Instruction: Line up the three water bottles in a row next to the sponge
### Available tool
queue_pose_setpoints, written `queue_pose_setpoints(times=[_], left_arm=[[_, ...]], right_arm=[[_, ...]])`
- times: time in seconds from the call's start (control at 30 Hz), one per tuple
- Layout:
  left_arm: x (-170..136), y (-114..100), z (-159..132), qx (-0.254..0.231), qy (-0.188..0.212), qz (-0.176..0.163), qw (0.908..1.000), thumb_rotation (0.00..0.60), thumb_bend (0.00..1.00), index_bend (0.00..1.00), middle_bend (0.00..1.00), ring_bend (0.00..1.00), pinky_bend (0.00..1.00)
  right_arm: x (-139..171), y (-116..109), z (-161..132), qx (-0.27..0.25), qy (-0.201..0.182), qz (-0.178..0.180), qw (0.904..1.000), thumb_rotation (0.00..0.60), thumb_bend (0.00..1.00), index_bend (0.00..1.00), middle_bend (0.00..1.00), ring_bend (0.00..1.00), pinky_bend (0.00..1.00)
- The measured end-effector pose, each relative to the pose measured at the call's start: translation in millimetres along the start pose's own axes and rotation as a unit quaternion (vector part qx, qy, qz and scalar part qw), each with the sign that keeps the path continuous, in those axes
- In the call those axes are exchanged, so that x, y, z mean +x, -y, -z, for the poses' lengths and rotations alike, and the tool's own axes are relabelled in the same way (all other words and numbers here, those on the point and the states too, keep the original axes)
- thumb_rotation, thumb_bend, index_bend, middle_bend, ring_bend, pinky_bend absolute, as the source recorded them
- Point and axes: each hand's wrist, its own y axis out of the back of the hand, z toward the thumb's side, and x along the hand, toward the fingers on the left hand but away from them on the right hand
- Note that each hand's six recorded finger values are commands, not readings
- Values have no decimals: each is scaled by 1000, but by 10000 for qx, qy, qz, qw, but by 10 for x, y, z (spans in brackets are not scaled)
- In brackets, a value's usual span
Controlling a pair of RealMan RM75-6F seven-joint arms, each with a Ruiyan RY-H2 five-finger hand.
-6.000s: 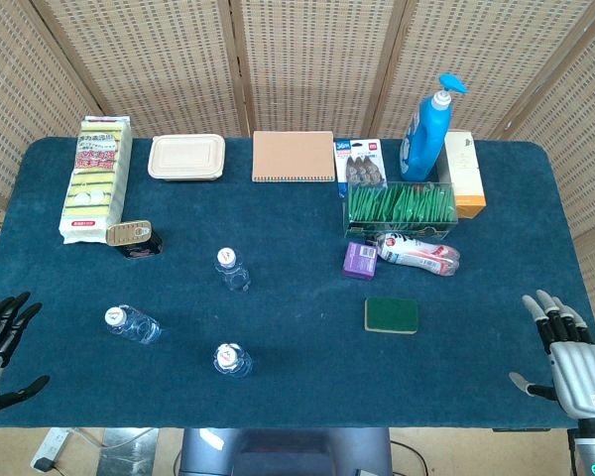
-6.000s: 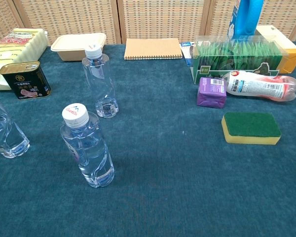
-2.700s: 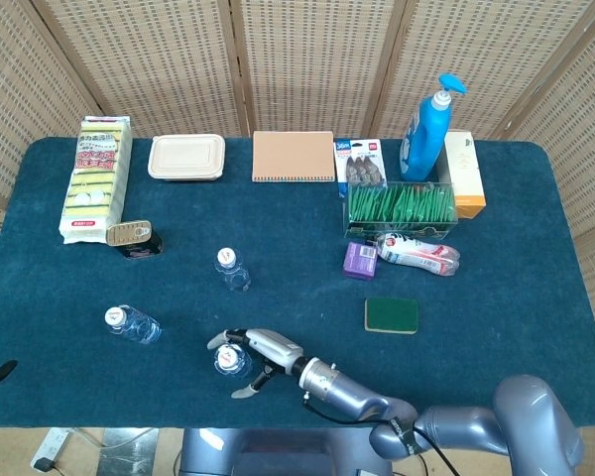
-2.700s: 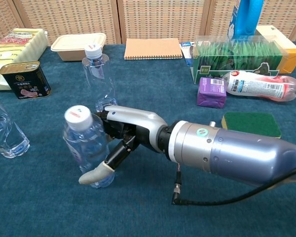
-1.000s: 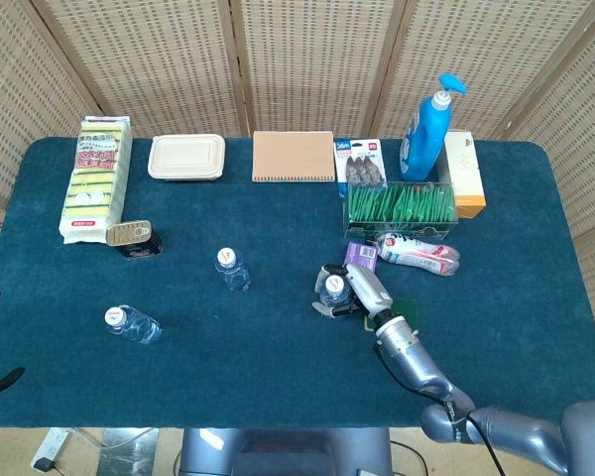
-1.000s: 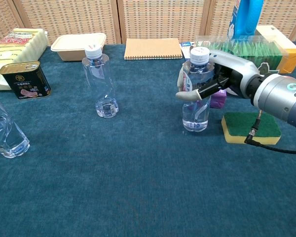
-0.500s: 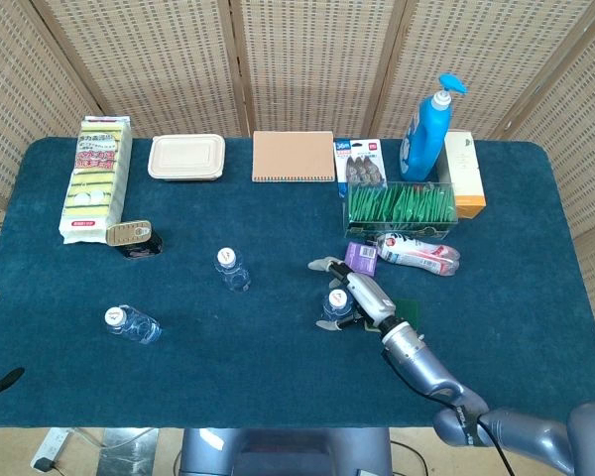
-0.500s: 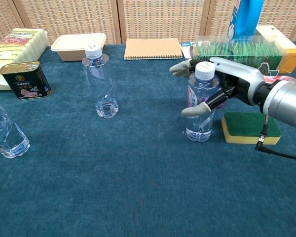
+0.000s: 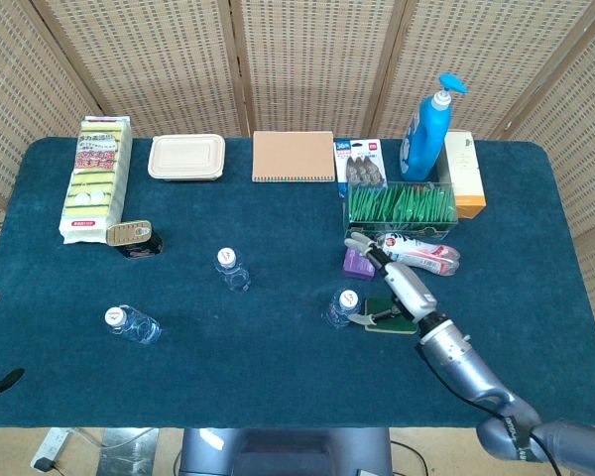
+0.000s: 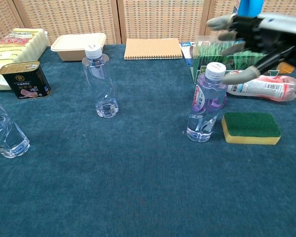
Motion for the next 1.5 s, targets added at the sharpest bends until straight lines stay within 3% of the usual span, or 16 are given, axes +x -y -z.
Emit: queue_pose_setpoints(times=[0.2,0.37,0.6,1.0,1.23,1.5], left_arm=[[28,-54,-19,-178,102,-88,9998,600,100,0,0,0,42],[216,-94,-24,-467,234,-75,9986,600,100,0,0,0,41],[608,12,-203,-1142,654,636,9893,600,99,0,0,0,41],[1345,151,-816,-1946,1155,1517,9622,600,98,0,0,0,42],[1791,473,-1215,-2512,1020,1907,9435,600,96,0,0,0,41],[2114,817,-1646,-2326,986,2454,9359,600,96,0,0,0,41]], right_arm=[[609,-456,14,525,368,13,9979,600,73,58,0,0,121],[1360,-630,124,920,921,-127,9914,600,46,58,0,0,121],[1980,-591,187,1042,1245,-98,9867,600,44,58,0,0,121],[2158,-540,316,964,1316,-152,9865,600,44,65,0,0,121],[2186,-527,401,858,1357,-198,9868,600,44,67,0,0,121],[2220,-563,455,753,1355,-159,9878,600,44,68,0,0,121]])
